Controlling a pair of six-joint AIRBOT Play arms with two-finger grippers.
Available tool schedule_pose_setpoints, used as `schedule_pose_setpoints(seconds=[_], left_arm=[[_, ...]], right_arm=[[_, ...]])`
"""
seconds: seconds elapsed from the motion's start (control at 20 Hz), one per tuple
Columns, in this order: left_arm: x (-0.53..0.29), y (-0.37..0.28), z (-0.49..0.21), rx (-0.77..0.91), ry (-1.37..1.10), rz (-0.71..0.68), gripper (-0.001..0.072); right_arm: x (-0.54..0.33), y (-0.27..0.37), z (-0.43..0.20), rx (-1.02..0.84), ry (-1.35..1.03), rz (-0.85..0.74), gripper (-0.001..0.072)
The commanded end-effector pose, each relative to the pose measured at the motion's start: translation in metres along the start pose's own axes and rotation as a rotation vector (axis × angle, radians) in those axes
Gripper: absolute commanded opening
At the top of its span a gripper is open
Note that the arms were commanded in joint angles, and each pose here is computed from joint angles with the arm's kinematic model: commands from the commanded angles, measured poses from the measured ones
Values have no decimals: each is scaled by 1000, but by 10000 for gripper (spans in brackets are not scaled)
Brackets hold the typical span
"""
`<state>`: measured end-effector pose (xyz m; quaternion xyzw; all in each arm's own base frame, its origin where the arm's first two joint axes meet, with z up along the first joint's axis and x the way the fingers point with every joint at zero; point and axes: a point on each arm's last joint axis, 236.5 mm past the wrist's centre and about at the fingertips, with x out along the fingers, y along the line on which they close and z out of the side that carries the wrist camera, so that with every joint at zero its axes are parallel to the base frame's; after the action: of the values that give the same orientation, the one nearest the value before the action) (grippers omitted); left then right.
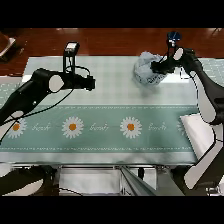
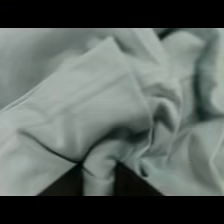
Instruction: Fold the shirts.
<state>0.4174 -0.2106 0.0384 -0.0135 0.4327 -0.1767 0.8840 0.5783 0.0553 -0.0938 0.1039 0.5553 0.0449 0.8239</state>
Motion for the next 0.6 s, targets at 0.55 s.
schedule_pose_setpoints(seconds=[0.55], left_arm=[[-169, 41, -76, -240, 26, 63, 508]], right_arm=[[-352, 101, 85, -302, -602, 133, 31]])
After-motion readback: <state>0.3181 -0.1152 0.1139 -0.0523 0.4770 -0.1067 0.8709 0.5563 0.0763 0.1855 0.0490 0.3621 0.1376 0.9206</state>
